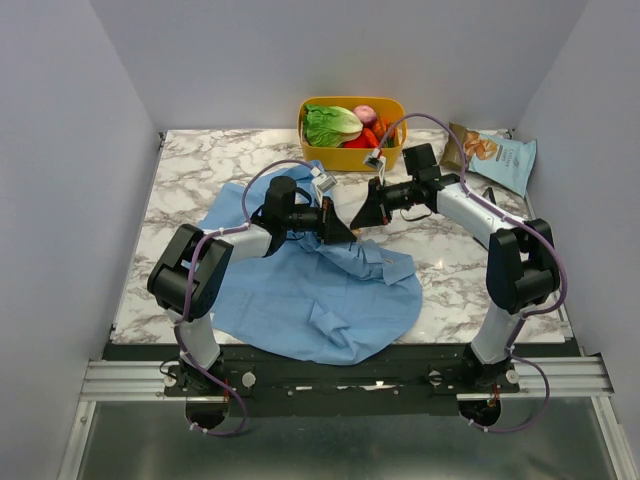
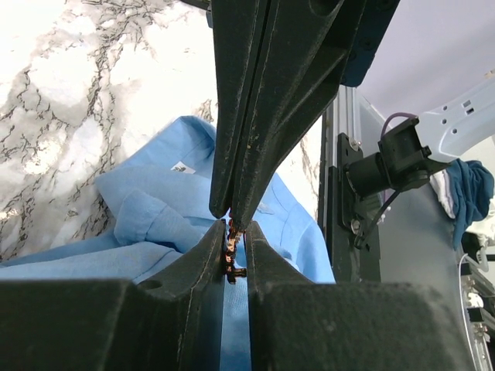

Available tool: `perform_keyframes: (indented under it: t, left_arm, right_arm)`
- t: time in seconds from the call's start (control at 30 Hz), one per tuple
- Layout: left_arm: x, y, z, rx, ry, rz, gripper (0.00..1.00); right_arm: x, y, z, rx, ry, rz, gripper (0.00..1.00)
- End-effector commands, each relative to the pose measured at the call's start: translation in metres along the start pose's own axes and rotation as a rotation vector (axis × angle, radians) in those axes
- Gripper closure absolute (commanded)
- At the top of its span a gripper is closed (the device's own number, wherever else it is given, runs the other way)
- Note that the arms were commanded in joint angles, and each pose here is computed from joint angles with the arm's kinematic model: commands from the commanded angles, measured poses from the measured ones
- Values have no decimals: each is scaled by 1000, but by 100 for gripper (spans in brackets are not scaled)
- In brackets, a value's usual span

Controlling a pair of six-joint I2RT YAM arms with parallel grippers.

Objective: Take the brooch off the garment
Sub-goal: Close the brooch.

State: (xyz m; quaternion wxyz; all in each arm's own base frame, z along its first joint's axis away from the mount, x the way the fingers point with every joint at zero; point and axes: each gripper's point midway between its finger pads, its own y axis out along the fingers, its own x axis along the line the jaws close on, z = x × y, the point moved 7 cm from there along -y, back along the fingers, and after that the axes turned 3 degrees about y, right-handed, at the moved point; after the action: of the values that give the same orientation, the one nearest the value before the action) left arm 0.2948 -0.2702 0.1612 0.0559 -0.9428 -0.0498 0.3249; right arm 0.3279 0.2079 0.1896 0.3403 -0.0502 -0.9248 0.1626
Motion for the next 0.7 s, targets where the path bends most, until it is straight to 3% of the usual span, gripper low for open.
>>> perform_keyframes:
  t: [0.0,0.67]
  left_arm:
    - [-8,3,-3,31,41,58,86]
    - [-13,3,1,90,52,104,74]
  right_arm:
    - [-2,-3,-4,-10,-30,52,100]
    - [-4,-3,-4,-9,-26,57,100]
